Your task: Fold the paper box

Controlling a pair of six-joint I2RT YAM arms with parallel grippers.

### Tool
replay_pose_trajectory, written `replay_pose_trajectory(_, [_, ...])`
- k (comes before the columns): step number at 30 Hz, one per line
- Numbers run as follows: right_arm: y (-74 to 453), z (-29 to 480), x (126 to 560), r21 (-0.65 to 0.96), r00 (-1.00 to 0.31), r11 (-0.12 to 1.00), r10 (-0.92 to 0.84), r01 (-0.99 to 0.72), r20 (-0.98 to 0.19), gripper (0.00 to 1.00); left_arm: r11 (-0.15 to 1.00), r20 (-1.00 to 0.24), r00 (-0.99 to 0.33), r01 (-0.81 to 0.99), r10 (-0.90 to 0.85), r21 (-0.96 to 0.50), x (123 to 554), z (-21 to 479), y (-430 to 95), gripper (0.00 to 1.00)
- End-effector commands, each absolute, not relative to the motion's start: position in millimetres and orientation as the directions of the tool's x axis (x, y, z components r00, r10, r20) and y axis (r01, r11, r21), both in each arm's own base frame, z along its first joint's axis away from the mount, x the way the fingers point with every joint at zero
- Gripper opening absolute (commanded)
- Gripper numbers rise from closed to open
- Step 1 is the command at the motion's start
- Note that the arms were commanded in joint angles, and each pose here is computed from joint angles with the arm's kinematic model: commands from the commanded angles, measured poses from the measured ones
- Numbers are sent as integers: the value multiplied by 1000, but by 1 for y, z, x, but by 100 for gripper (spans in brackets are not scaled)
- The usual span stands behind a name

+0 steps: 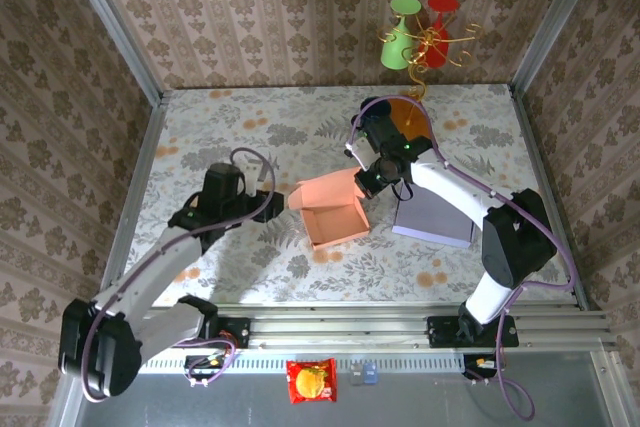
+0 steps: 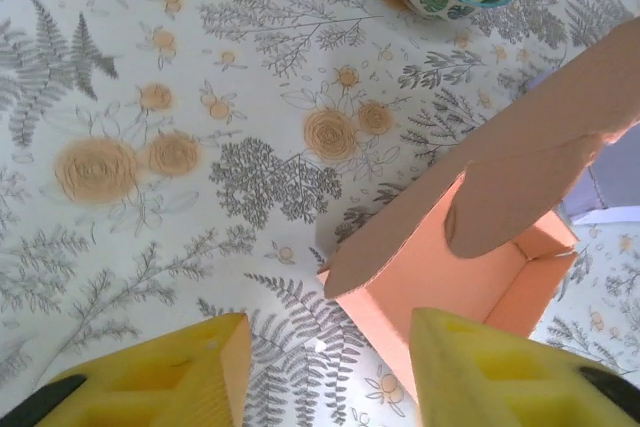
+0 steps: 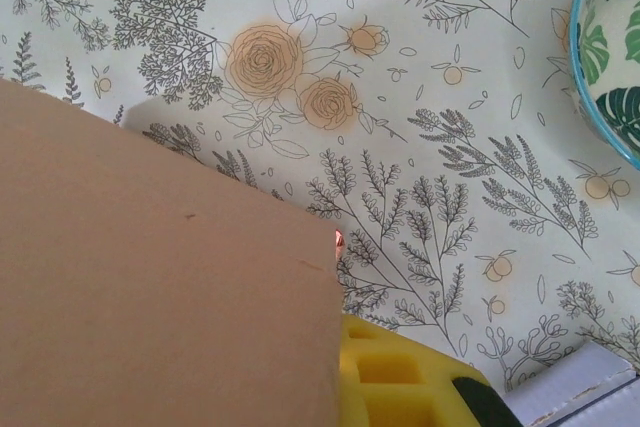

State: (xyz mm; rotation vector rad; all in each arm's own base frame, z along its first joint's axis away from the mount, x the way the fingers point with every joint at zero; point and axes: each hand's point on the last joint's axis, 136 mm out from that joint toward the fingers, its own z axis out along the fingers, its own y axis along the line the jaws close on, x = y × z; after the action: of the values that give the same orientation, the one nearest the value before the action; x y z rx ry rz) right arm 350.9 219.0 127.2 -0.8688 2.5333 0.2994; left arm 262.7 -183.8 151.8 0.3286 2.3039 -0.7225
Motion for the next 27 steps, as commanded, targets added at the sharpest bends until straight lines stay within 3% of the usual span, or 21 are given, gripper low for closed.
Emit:
replay_pose_trajectory(1, [214,133,341,58,-724,795,-516,-604,-458,0,768,-544,-830,266,-125,-583,250,131,-197,40])
replay_pose_trajectory(9, [215,132,340,72,-753,814,-494,-576,-435,0,711,-432,-884,187,-179,-678,236,103,-229,47])
replay_pose_trajectory(12, [217,133,338,86,-761,821,-478,-565,-439,0,710,-451,-864,174,-223,-683,241,108,-225,50])
replay_pose_trajectory(18, [215,132,339,91,-786,846,-443,-526,-431,0,665,-299,-921,62,-249,-744,236,84,-238,38])
replay_pose_trajectory(27, [217,134,336,115,-797,850,-425,-515,-429,0,604,-237,-904,-30,-357,-796,241,63,-239,37])
